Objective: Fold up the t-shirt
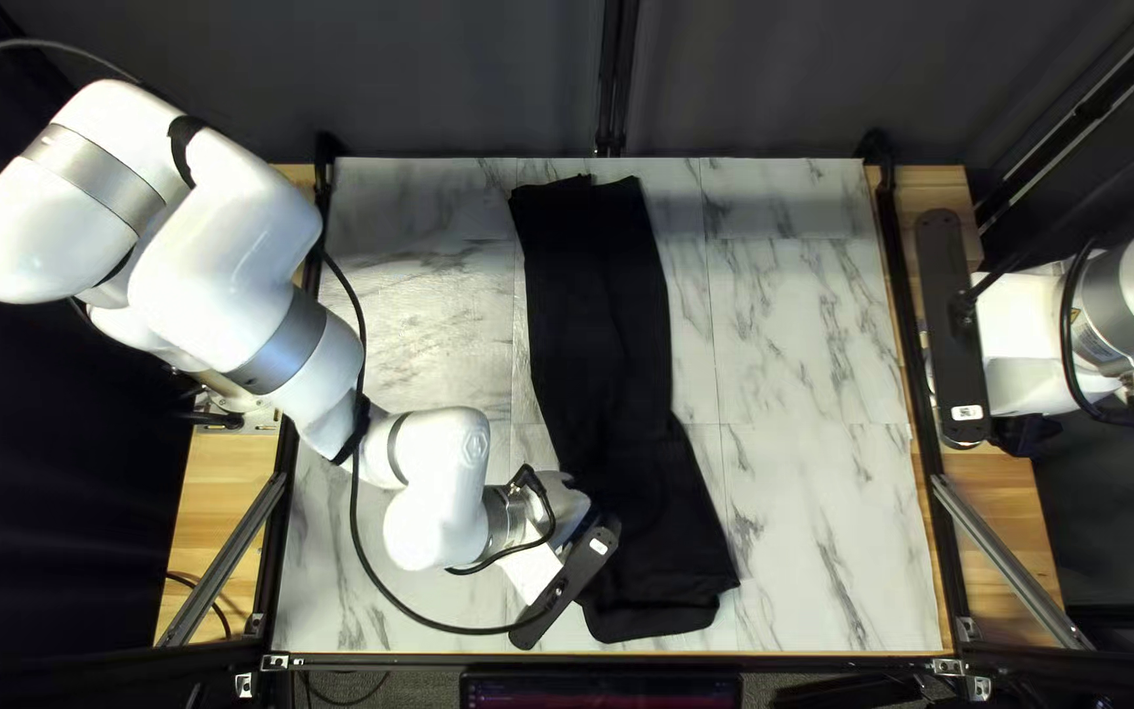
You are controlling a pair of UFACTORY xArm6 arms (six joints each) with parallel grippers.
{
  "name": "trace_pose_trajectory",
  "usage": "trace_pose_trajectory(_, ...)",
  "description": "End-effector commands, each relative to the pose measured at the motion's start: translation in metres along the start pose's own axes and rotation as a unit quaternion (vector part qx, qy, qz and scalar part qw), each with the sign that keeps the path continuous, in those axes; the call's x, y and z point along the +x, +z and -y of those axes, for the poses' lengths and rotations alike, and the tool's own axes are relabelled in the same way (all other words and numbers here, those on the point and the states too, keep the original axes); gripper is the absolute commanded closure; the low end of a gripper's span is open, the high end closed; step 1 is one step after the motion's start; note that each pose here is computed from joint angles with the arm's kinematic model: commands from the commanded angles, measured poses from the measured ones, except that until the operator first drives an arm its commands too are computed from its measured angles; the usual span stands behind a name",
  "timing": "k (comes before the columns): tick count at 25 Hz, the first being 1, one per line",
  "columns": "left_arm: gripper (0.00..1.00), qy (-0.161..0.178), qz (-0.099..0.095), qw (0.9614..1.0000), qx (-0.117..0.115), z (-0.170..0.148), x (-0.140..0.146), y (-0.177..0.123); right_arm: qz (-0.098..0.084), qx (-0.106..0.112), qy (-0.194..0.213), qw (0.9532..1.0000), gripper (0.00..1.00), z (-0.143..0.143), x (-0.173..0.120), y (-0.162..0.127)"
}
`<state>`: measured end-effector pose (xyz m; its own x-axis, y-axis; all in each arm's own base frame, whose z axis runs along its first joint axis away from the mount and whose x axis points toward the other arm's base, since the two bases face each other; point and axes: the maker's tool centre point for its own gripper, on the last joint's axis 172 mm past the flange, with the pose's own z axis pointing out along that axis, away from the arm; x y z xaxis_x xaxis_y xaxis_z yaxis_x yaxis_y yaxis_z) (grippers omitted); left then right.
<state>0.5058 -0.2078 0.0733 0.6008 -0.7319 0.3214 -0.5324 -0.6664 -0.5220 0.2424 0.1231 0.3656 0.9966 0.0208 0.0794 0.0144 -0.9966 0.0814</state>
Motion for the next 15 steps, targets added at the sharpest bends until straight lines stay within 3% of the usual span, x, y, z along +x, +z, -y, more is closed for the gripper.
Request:
trace_pose_trajectory(1,1.00,-0.003,0.002,1.0000,-0.003,-0.0009,-0.0052,0.0058,0.000,0.000,0.000,1.0000,0.00,0.0000,0.0000,0.0000)
trace_pose_trajectory(7,1.00,0.009,0.004,0.9999,-0.009,-0.0038,-0.0075,0.0068,0.000,0.000,0.000,1.0000,0.00,0.0000,0.0000,0.0000)
trace_pose_trajectory(9,0.14,0.015,0.008,0.9997,-0.018,-0.0061,-0.0083,0.0086,0.000,0.000,0.000,1.0000,0.00,0.0000,0.0000,0.0000)
trace_pose_trajectory(10,0.00,0.018,0.010,0.9995,-0.022,-0.0071,-0.0076,0.0080,0.000,0.000,0.000,1.0000,0.00,0.0000,0.0000,0.0000)
trace_pose_trajectory(15,0.00,0.042,0.025,0.9978,-0.045,-0.0083,-0.0014,0.0040,0.000,0.000,0.000,1.0000,0.00,0.0000,0.0000,0.0000)
